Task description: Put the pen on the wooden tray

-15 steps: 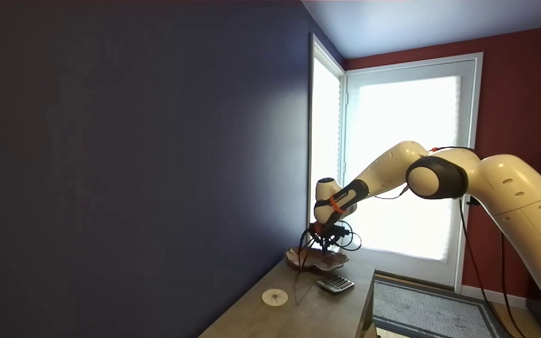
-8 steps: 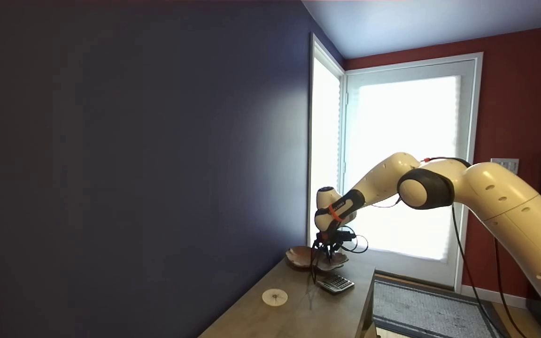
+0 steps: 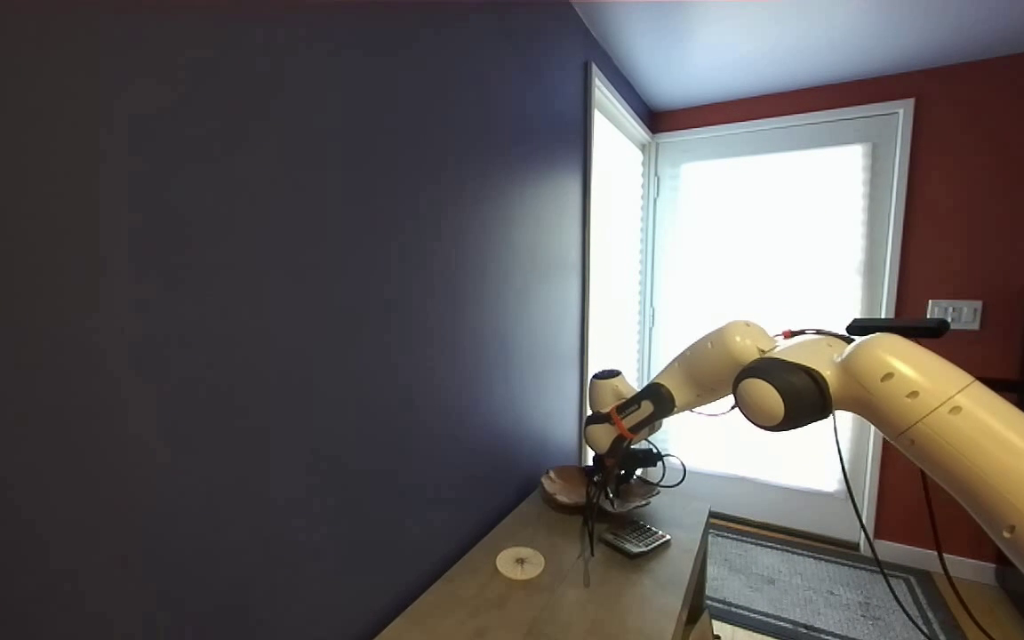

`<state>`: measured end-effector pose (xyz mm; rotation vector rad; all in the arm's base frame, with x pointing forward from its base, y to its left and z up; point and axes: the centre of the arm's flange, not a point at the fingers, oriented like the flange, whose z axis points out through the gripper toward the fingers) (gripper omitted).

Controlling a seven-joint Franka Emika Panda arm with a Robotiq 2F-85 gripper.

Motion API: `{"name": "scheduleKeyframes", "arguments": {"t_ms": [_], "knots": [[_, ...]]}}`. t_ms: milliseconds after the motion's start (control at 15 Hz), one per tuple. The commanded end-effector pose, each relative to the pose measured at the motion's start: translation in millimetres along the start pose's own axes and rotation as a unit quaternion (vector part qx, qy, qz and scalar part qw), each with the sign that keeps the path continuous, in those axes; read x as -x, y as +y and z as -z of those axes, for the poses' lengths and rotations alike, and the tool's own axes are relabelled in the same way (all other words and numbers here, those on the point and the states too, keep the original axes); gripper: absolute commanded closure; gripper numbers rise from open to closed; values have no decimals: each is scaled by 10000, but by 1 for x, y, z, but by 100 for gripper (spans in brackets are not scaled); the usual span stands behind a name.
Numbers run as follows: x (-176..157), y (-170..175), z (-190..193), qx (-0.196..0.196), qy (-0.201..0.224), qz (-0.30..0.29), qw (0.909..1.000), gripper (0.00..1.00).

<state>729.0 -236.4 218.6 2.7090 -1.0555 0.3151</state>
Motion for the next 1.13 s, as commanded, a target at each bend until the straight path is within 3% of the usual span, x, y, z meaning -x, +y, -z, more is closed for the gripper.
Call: {"name": "scheduleKeyframes", "arguments": {"t_ms": [0, 400, 800, 867, 1067], "knots": [[-21, -6, -3, -158, -39, 1, 9999, 42], [-20, 29, 57, -620, -139, -347, 9974, 0], [-9, 70, 149, -1120, -197, -386, 9928, 0], [-37, 45, 117, -889, 64, -392, 9953, 0], [-29, 57, 146, -986, -29, -376, 9944, 0]]}}
